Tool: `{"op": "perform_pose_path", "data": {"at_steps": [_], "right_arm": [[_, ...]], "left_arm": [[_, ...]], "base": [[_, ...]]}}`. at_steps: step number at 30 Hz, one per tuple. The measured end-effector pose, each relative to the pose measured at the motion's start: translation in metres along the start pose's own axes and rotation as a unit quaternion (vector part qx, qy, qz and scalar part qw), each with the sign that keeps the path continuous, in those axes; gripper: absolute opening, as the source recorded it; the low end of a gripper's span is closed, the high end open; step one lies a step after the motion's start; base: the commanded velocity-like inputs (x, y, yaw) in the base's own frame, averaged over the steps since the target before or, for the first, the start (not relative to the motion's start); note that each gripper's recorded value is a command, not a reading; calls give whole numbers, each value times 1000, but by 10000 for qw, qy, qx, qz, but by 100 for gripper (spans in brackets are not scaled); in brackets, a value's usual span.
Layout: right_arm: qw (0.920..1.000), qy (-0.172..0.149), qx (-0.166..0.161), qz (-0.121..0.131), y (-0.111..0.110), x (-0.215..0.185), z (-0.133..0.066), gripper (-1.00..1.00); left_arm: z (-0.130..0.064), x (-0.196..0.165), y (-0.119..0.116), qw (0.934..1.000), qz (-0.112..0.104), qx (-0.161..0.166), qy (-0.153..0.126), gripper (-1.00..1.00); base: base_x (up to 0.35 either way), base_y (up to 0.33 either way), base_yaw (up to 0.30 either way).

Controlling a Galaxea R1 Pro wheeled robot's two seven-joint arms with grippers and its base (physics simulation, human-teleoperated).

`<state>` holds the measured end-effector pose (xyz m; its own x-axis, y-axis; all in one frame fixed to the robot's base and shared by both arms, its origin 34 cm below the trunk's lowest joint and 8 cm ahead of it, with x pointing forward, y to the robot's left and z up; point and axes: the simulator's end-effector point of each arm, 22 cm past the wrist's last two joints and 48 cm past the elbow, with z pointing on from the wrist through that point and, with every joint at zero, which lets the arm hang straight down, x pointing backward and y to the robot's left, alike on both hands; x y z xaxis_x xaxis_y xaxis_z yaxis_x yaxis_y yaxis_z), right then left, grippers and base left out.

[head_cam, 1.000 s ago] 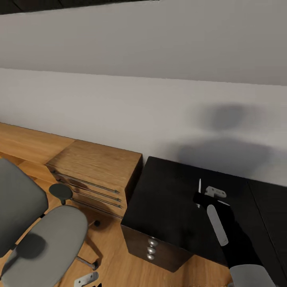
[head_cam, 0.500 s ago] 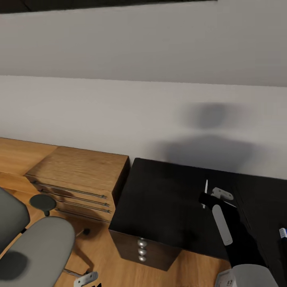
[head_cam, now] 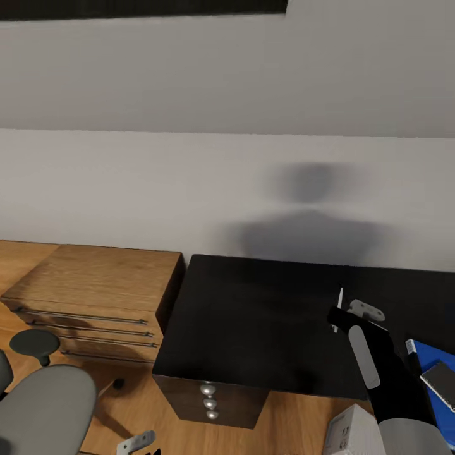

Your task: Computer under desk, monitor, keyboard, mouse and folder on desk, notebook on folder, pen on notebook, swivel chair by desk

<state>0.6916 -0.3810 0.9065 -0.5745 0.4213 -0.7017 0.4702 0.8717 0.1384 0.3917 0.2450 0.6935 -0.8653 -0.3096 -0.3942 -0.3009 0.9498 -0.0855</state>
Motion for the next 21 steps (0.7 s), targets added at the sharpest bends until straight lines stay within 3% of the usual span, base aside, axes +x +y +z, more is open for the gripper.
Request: {"op": "perform_pose_path", "data": {"at_steps": [6,21], "right_arm": [[9996,-72,257,41,-34,-9,5,-100],[9993,-137,324,86,-41,-10,6,-100]], "left_arm": [[-1,-2,-1,10000,0,9,-26,100],[-2,-6,-2,10000,-2,26,-77,100]], "base": [[0,0,-261],[0,0,-263]]}}
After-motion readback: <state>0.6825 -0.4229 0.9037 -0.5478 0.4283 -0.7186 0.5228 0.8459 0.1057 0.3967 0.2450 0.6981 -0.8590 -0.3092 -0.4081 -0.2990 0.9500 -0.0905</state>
